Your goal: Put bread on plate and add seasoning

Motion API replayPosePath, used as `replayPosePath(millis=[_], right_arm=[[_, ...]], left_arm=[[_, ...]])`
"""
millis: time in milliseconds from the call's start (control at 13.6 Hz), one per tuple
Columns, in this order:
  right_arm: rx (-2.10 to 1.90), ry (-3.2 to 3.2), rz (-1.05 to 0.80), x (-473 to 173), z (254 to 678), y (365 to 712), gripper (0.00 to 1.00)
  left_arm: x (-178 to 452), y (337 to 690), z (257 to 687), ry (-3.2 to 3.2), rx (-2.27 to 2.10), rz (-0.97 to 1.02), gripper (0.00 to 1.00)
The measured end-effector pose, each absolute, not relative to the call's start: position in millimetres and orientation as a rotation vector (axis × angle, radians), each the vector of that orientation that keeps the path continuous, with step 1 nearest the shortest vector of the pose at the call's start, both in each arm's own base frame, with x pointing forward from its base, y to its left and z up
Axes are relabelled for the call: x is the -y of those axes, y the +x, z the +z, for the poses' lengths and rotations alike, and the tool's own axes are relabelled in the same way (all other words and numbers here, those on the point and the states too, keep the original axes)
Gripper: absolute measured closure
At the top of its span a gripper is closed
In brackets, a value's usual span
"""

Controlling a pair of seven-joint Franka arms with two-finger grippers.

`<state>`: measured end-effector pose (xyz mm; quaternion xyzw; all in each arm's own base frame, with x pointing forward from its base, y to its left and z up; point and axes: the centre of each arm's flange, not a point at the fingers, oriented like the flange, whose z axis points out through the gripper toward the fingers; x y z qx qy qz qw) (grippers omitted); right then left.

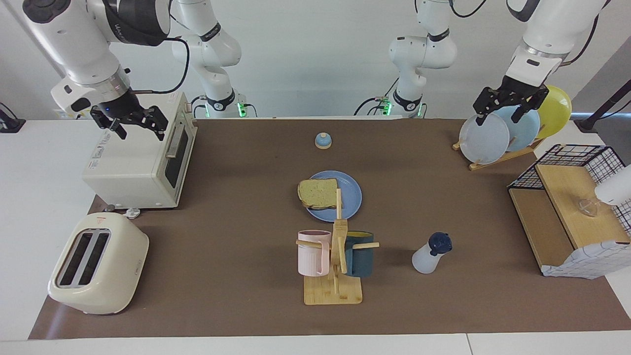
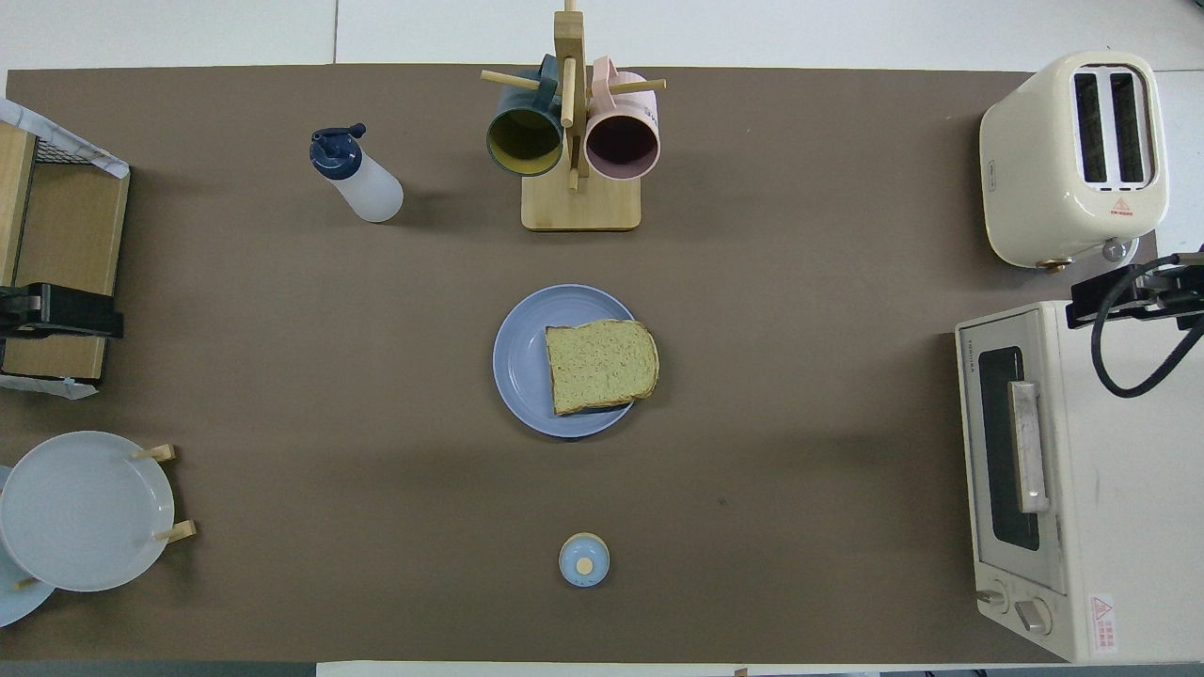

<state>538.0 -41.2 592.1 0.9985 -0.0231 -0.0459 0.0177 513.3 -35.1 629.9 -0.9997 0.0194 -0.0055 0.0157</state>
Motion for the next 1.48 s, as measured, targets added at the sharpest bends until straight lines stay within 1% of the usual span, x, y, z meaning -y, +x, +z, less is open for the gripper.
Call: replayPosePath(millis=[148, 443, 590, 959, 1476], right_arm=[[0.072, 3.102, -0.142, 41, 592, 538, 0.00], [0.072, 3.102, -0.142, 41, 592, 538, 0.00], [0.072, 3.102, -0.142, 41, 592, 538, 0.00], [0.072, 3.102, -0.142, 41, 592, 538, 0.00], [0.072, 3.102, -0.142, 41, 592, 538, 0.00]], left_arm=[[38, 521, 616, -3.105, -0.065, 0.009, 0.00], [30, 533, 590, -3.103, -0.065, -0.026, 0.00], [31, 532, 592, -3.105, -0.085, -0.029, 0.00], [52, 526, 627, -3.100, -0.134, -0.030, 0.00], [40, 537, 608, -3.112, -0.099, 0.003, 0.00]])
